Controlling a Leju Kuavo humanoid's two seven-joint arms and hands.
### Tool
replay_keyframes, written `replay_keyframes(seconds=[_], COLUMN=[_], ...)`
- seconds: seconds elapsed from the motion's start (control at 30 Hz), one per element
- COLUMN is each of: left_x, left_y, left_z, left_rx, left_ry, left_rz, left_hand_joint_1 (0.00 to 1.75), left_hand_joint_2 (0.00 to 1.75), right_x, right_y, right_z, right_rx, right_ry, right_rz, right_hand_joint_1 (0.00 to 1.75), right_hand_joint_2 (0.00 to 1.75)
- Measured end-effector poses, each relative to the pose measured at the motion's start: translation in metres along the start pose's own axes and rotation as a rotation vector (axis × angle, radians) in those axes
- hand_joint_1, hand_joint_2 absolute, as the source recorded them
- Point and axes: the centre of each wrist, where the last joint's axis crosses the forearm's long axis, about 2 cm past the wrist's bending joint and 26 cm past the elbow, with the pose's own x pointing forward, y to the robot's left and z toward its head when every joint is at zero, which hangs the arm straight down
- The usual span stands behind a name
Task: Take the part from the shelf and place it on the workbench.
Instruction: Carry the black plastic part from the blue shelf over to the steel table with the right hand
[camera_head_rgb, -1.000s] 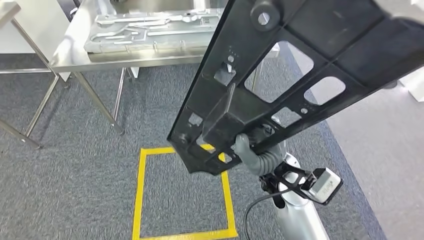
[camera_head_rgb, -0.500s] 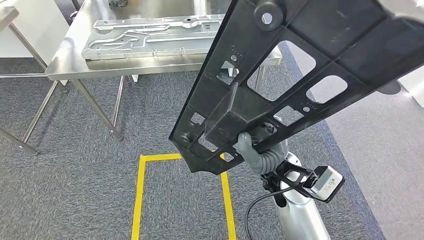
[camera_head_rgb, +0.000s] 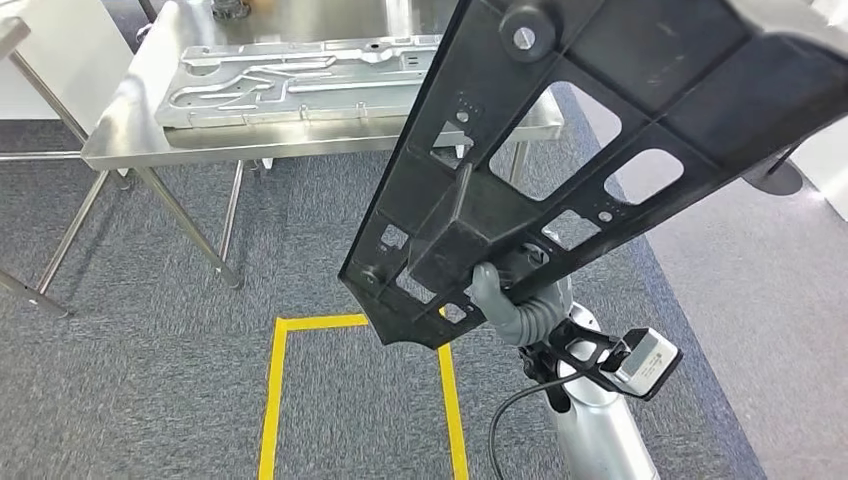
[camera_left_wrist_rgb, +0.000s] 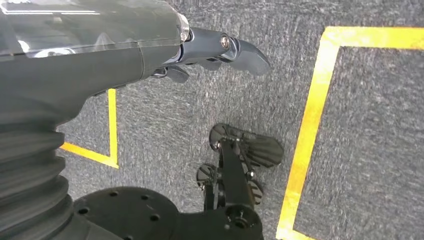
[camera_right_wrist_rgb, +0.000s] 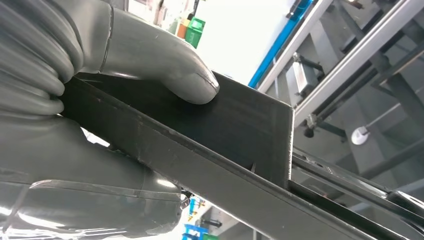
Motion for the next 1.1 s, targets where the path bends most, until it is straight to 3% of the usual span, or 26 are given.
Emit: replay_keyframes(seconds=[1.1], left_x=[-0.005], left_y=[-0.005], left_z=[0.002], left_rx=[-0.010], left_ry=[0.000], left_rz=[0.008], left_hand_joint_1=[0.00], left_hand_joint_2=[1.75], right_x=[-0.007], right_y=[-0.001], right_z=[0.009], right_rx=[0.034], right_ry=[0.046], right_rz=[-0.035], right_hand_joint_1=[1.75], right_hand_joint_2=[1.75])
